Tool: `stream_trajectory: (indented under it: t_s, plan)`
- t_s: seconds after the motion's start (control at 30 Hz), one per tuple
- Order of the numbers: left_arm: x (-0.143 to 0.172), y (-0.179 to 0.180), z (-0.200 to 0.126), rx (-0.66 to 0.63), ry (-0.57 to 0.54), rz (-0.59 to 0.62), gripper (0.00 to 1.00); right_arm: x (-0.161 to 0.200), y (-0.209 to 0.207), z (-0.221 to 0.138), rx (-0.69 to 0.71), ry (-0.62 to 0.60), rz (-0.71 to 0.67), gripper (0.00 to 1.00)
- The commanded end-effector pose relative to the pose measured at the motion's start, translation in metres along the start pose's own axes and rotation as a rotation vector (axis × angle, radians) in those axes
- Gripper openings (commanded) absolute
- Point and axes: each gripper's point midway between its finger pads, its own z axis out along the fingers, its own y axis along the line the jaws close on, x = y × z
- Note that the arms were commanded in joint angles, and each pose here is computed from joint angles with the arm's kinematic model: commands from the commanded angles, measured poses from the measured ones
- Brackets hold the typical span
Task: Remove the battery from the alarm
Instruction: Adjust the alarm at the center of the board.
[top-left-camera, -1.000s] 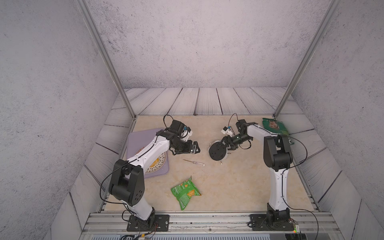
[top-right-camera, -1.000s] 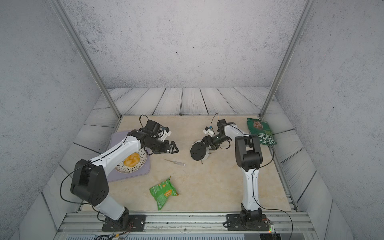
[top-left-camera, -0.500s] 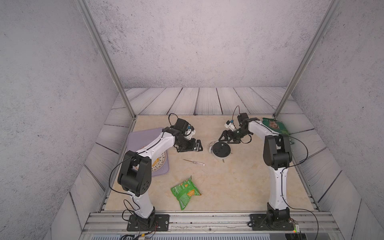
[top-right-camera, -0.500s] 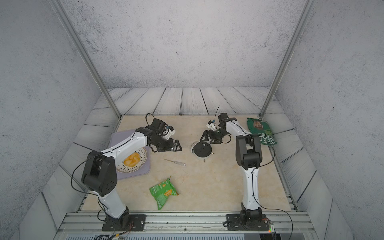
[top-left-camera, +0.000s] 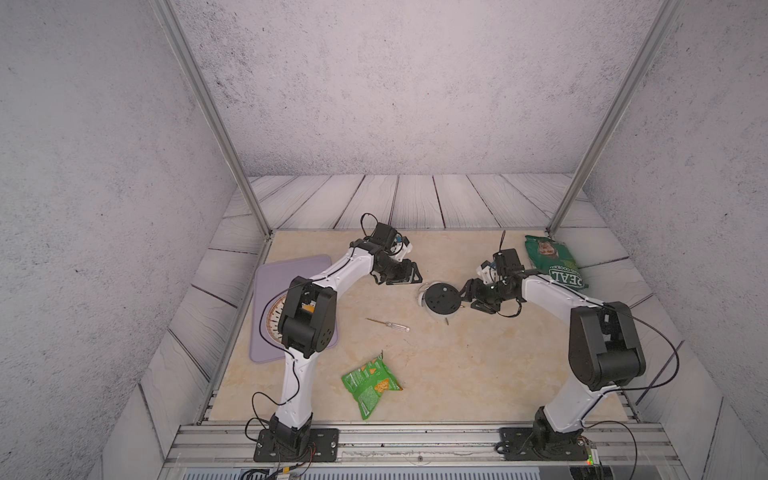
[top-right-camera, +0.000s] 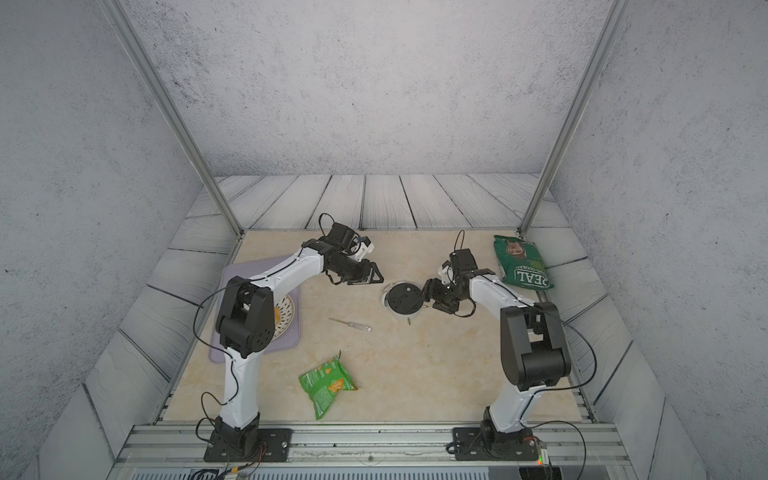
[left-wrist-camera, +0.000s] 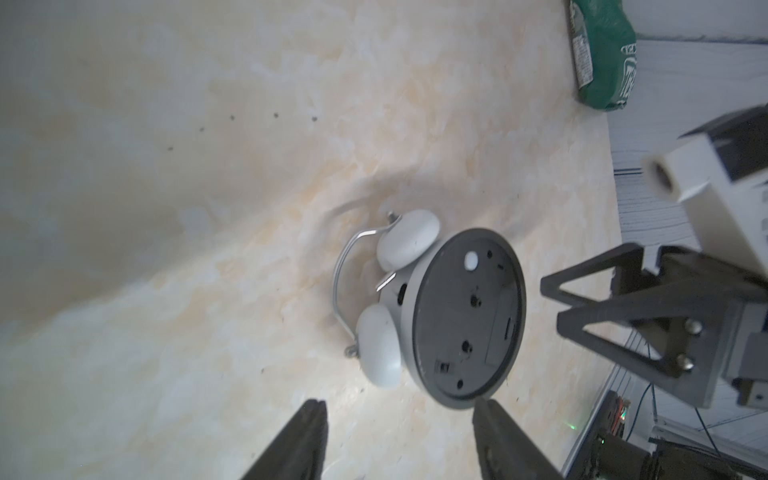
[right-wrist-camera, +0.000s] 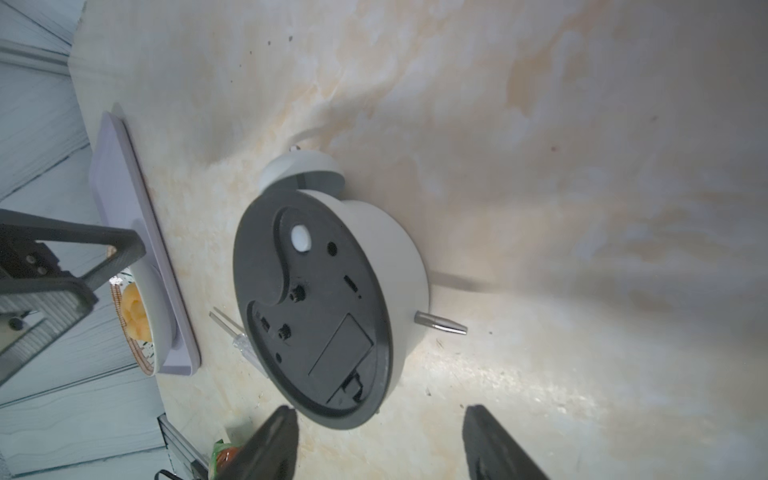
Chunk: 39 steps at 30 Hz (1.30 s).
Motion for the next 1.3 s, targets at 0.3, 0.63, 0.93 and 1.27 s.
stream_trajectory:
  t_s: [0.3,0.63,0.93,1.27]
  plan:
    - [-0.007,-0.017,0.063,0.134,0.083,0.067,0.48,-0.016,0.004,0.040,-0.114,-0.026,0.047,0.51]
    - [0.051,-0.009,0.044,0.138,0.140,-0.104,0.46,-0.018,0.027,0.058,-0.109,0.139,-0.161,0.40]
    - [0.085,0.014,0.011,-0.014,0.118,-0.186,0.49,-0.011,0.052,0.078,-0.084,0.221,-0.348,0.41]
    - [0.083,0.019,-0.018,-0.039,0.066,-0.266,0.62,-0.028,0.029,0.004,0.261,0.045,-0.510,0.74]
